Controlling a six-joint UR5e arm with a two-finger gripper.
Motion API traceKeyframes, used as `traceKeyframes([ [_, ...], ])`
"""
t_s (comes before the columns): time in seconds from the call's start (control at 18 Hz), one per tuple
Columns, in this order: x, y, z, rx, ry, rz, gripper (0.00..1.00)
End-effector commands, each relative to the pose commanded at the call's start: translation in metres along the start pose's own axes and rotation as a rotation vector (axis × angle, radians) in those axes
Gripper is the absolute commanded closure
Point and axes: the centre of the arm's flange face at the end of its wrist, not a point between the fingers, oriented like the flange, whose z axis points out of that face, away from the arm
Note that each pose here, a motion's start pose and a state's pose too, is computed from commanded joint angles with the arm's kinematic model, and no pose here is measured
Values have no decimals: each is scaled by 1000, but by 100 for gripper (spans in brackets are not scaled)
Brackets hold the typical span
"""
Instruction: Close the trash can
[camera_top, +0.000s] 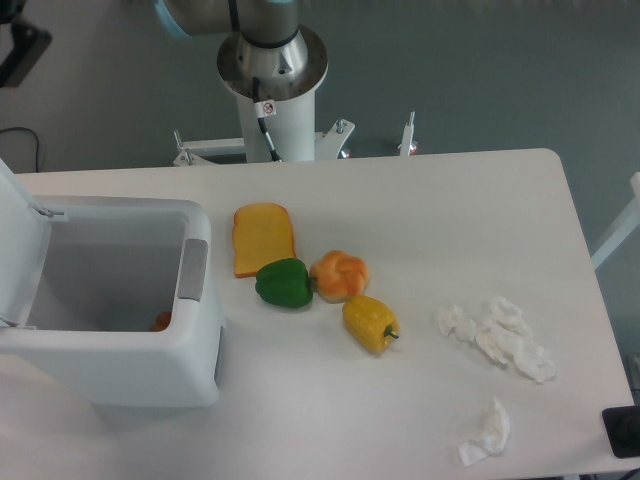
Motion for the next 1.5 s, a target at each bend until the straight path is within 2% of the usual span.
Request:
traceKeyframes([
  [0.33, 10, 6, 20, -27, 58, -8, 0],
  [0.89, 29, 9, 35, -49, 92, 17, 0],
  [1.5, 30, 17, 52, -79, 114, 15, 0],
])
